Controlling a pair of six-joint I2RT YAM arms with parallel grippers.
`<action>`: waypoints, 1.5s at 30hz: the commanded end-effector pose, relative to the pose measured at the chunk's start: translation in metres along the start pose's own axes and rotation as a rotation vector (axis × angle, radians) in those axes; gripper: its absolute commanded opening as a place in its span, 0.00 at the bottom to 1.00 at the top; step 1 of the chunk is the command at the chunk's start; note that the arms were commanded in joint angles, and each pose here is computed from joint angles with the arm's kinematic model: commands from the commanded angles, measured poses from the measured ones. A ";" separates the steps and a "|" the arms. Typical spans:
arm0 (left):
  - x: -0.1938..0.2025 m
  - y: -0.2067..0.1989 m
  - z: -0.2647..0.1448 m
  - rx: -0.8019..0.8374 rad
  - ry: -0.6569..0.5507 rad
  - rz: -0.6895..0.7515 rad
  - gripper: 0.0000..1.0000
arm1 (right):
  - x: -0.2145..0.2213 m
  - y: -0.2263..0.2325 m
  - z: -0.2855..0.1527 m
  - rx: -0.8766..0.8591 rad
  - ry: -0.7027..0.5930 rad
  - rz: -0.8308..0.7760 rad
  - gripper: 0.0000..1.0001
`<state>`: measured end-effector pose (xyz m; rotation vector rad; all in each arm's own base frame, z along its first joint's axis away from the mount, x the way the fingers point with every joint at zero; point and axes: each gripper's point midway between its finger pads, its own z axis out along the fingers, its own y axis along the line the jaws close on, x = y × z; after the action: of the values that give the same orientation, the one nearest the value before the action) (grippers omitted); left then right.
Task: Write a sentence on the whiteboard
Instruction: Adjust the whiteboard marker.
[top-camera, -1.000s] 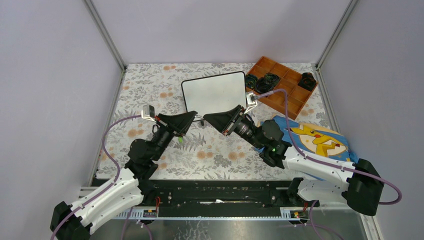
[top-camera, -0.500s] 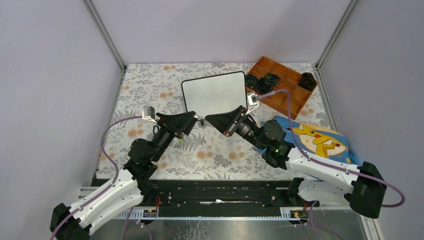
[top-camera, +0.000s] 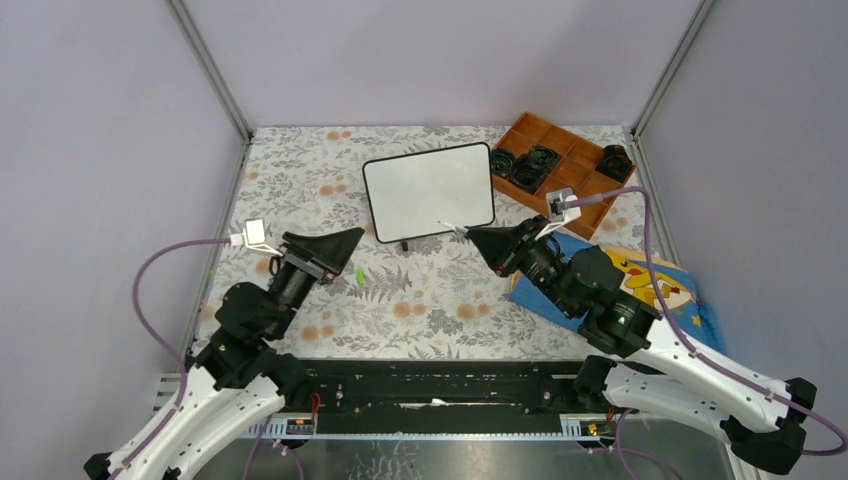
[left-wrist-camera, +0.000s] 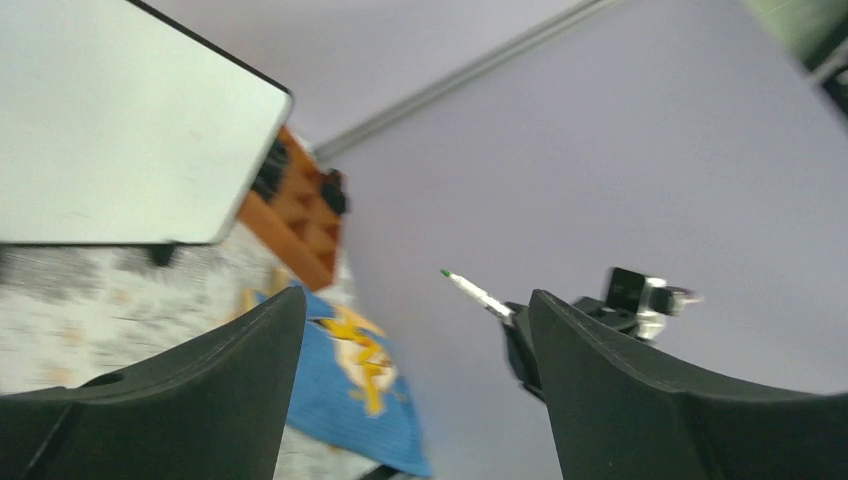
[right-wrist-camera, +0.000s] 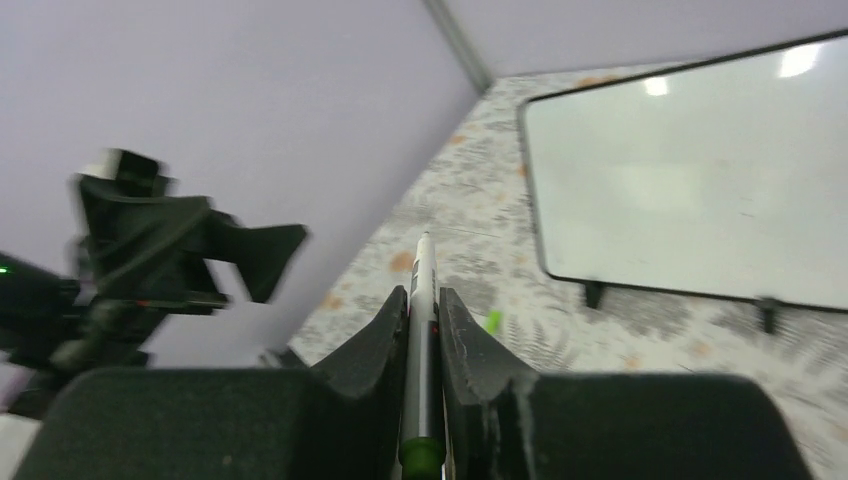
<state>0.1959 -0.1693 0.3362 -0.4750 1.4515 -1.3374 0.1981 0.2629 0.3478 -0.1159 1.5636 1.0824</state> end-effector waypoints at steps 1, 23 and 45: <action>-0.016 0.039 -0.017 -0.210 0.004 0.338 0.89 | 0.005 -0.057 -0.026 0.259 0.077 -0.201 0.00; 0.017 0.098 0.008 -0.313 0.176 0.663 0.92 | 0.036 -0.116 -0.037 0.502 0.169 -0.332 0.00; 0.030 0.140 0.081 -0.386 0.282 0.765 0.95 | 0.052 -0.126 -0.040 0.513 0.180 -0.313 0.00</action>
<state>0.2876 -0.1914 0.1913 0.0387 1.9632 -0.4632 0.2258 0.1950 0.2161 -0.1627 1.9035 0.4085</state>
